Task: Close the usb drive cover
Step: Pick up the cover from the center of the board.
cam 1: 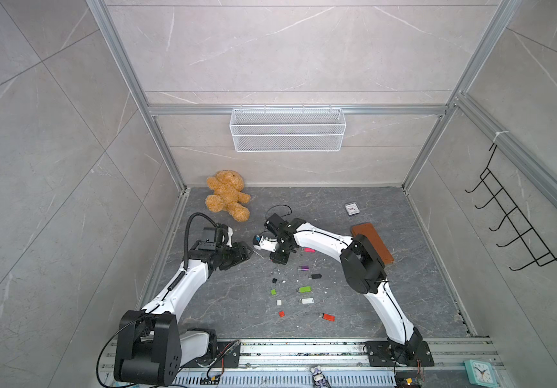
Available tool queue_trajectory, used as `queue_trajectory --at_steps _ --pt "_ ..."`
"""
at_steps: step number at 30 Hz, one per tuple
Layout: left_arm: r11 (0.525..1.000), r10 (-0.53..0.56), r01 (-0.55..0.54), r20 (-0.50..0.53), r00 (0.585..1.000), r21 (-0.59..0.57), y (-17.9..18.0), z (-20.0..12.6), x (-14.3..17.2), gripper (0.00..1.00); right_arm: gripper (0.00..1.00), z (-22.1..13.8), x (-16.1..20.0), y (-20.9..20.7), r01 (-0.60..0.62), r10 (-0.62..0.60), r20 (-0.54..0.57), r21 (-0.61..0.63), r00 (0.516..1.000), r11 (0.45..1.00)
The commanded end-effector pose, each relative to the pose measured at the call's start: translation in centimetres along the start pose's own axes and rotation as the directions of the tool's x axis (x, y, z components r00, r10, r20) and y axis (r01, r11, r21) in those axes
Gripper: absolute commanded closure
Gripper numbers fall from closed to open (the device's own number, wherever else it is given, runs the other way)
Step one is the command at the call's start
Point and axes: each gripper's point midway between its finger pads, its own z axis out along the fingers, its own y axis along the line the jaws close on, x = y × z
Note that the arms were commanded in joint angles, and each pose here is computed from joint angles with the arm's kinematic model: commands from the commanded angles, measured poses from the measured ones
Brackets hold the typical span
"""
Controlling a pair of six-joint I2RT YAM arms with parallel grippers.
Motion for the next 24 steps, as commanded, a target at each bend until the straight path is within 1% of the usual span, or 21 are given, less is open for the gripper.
queue_trajectory --at_steps 1,9,14,16,19,24 --pt "0.999 -0.020 0.020 -0.004 1.000 0.043 -0.5 0.2 0.0 0.29 0.78 3.1 2.6 2.3 -0.024 0.017 -0.075 -0.095 0.997 0.995" --pt "0.991 -0.079 0.085 -0.056 0.995 0.106 -0.7 1.3 0.9 0.34 0.80 1.1 1.5 2.7 -0.003 0.007 0.043 -0.090 0.999 0.996" --pt "0.979 -0.108 0.124 -0.104 0.989 0.160 -1.3 2.1 1.3 0.39 0.80 -0.1 0.8 2.5 0.006 0.004 0.120 -0.079 0.993 0.997" --pt "0.968 -0.130 0.153 -0.126 0.984 0.198 -1.6 2.4 1.4 0.41 0.80 -0.7 0.5 2.6 0.012 0.002 0.161 -0.084 0.987 0.996" --pt "0.938 -0.158 0.200 -0.165 0.973 0.282 -2.5 3.1 1.2 0.45 0.79 -1.7 -0.3 2.6 0.024 -0.003 0.231 -0.090 0.973 0.996" --pt "0.913 -0.156 0.228 -0.227 0.961 0.338 -3.2 4.2 1.1 0.49 0.80 -2.8 -1.0 2.6 0.044 -0.016 0.293 -0.089 0.956 0.995"
